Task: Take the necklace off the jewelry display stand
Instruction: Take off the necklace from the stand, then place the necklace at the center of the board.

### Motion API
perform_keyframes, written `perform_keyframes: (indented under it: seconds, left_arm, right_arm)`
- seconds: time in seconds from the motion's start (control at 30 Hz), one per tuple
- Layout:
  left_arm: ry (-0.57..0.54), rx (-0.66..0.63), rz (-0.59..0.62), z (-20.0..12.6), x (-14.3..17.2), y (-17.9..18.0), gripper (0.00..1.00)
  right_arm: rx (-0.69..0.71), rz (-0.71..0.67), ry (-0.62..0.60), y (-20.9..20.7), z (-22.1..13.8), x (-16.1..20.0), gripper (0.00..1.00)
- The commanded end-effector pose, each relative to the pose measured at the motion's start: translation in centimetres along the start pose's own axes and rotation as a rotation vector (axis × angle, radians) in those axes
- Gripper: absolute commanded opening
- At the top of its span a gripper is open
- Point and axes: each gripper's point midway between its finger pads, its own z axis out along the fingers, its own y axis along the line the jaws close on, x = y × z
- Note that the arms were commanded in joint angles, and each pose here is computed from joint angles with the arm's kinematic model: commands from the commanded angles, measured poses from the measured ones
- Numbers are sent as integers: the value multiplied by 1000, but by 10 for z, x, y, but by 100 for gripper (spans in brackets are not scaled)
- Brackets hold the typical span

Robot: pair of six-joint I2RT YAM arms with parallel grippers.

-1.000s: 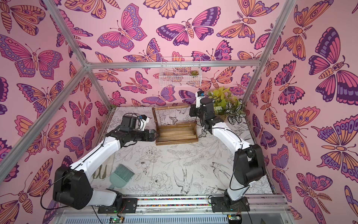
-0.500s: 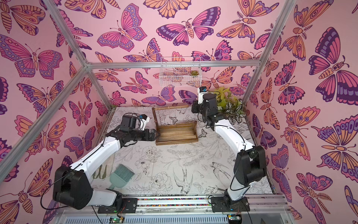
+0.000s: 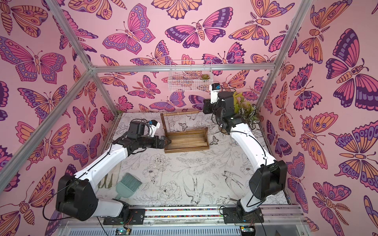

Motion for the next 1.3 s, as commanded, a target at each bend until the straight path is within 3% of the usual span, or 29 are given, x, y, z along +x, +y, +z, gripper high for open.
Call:
perform_keyframes:
  seconds: [0.0, 0.73, 0.93, 1.27]
  left_arm:
    - [-2, 70, 46, 5, -3, -13, 99]
    - [-76, 229, 258, 4, -24, -64, 92]
    - [-129, 327, 351, -8, -21, -92, 93]
    - [-161, 340, 397, -12, -23, -98, 95]
  right_arm:
    - [-60, -23, 4, 21, -17, -13, 2]
    - [-332, -60, 37, 133, -79, -29, 1]
    - [-387, -53, 55, 159, -91, -21, 1]
    - [-453, -46, 62, 191, -104, -17, 0]
